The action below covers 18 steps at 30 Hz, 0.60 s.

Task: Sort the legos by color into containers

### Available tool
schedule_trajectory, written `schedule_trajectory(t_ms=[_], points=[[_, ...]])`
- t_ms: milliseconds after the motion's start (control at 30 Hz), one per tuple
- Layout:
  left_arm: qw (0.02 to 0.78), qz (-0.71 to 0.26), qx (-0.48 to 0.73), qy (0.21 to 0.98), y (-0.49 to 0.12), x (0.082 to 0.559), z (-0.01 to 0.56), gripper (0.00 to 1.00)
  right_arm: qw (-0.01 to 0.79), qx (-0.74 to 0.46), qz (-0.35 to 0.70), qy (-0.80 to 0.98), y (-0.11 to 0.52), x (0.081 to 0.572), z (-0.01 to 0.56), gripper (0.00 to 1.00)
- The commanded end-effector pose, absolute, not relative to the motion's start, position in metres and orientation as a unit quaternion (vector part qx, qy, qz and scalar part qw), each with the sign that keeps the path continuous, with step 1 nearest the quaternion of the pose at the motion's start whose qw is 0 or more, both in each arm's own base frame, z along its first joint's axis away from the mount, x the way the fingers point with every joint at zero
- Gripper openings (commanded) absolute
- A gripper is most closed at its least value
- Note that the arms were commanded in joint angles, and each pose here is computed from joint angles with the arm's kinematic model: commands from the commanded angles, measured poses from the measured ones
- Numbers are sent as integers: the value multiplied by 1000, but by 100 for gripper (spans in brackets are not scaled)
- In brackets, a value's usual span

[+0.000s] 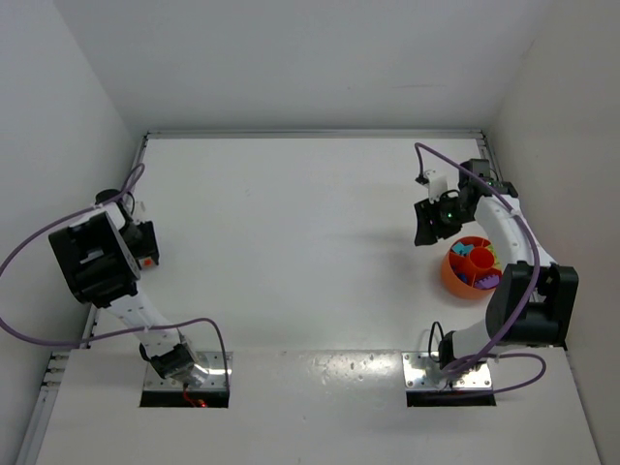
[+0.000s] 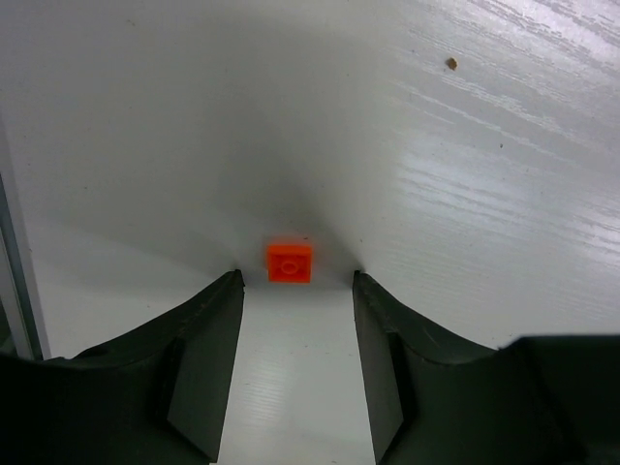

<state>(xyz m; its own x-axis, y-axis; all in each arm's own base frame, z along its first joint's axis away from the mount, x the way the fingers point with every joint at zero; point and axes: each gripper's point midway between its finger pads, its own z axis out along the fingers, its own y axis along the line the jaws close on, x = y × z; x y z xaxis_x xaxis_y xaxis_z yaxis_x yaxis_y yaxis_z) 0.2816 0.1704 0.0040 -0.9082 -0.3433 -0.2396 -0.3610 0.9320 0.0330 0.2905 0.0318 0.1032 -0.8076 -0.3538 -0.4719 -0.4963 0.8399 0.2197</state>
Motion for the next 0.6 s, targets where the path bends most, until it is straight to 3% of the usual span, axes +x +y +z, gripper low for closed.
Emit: schedule_trajectory(t_ms=[0, 567], points=[[124, 63, -181, 974, 191, 290, -15, 55, 238, -229, 170, 928, 36, 296, 115, 49], [112, 38, -174, 978, 179, 282, -28, 39, 233, -233, 173, 928, 39, 296, 112, 49]])
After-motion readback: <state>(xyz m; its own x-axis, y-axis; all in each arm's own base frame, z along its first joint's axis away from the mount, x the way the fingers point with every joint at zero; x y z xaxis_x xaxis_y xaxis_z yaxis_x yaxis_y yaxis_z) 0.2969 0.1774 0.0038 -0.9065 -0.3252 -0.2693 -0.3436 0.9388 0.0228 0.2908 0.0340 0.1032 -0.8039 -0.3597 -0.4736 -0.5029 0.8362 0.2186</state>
